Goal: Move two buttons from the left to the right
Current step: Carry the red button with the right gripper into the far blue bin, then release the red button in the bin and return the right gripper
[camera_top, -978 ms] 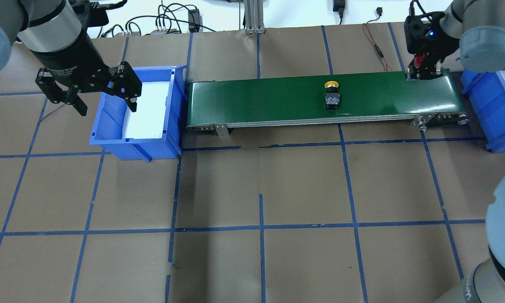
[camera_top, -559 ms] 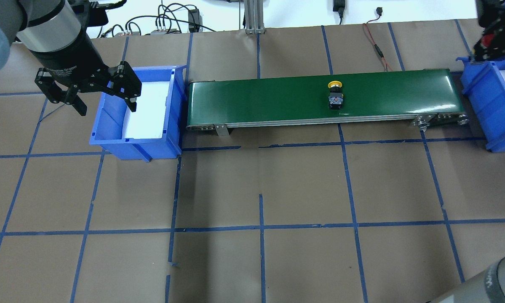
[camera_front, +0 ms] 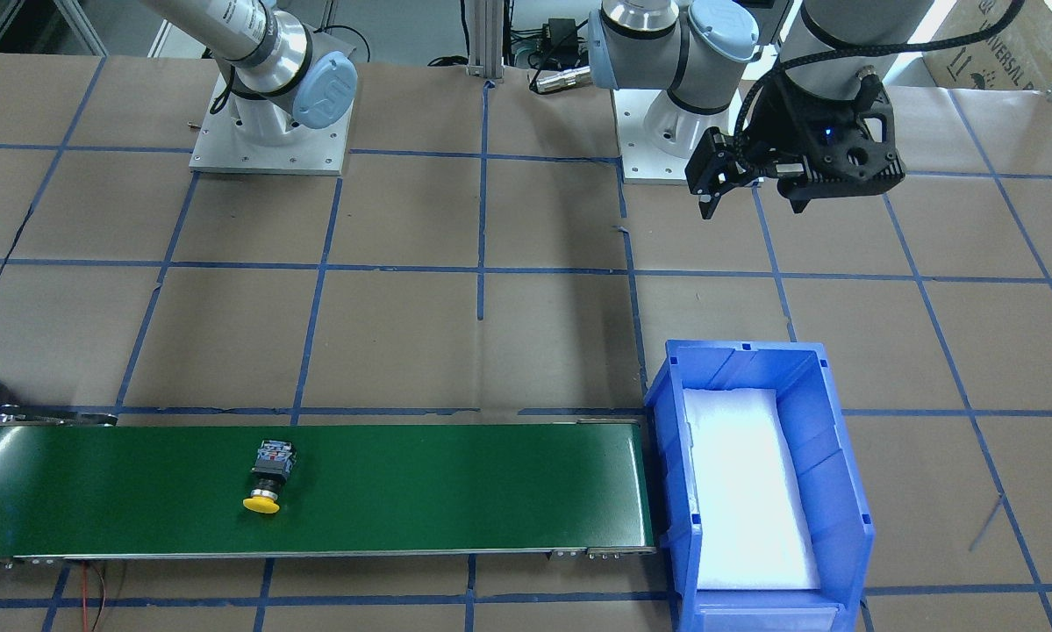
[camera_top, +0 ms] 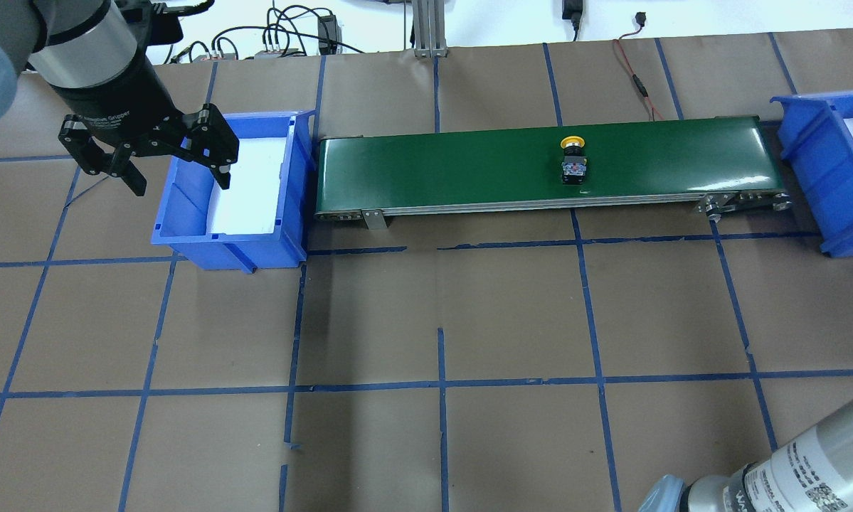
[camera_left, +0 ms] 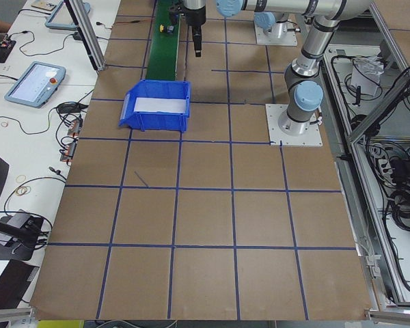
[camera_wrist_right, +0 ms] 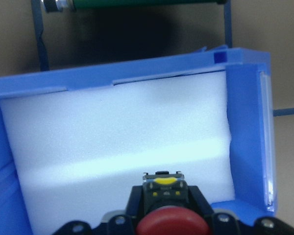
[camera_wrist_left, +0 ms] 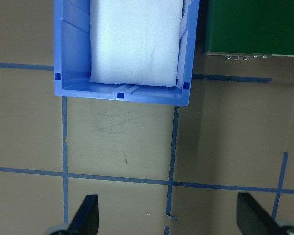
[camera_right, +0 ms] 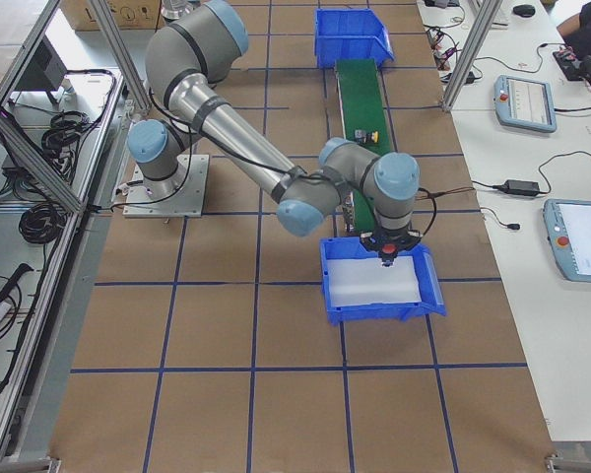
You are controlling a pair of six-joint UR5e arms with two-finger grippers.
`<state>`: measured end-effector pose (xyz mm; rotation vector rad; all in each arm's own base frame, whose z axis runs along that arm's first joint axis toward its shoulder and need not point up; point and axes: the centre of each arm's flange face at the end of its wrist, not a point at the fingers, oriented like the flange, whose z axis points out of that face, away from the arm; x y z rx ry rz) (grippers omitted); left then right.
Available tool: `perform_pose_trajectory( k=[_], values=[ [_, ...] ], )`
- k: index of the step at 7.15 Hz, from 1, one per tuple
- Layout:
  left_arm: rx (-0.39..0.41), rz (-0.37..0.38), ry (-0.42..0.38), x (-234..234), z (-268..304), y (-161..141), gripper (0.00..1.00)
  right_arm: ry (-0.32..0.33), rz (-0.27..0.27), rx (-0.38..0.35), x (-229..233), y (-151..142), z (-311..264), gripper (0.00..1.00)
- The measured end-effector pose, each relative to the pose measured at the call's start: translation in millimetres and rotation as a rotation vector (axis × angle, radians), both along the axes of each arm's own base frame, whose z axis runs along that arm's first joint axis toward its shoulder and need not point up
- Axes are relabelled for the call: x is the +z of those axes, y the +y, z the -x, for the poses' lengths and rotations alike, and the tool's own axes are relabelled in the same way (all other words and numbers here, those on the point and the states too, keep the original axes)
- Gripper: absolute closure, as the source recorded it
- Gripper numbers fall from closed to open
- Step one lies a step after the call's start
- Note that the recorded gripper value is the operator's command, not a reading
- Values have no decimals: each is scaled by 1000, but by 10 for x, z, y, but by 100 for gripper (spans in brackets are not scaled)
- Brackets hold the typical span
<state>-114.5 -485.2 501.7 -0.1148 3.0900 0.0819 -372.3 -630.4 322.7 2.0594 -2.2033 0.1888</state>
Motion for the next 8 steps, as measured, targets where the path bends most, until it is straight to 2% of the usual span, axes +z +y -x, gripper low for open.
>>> perform_pose_trajectory(
  k=[3, 4, 5, 7, 8],
  values=[
    [0, 0, 0, 1, 0, 0, 0, -48, -96, 1, -743, -14, 179, 89],
    [0, 0, 0, 0, 0, 0, 0, -64, -127, 1, -849, 26, 157, 66],
    [0, 0, 0, 1, 0, 0, 0, -69, -144, 0, -880, 58, 141, 1],
    [0, 0, 0, 1, 0, 1, 0, -61, -148, -1, -836, 80, 132, 0],
    [0, 0, 0, 1, 0, 1, 0, -36, -135, 1, -670, 89, 115, 0]
  ],
)
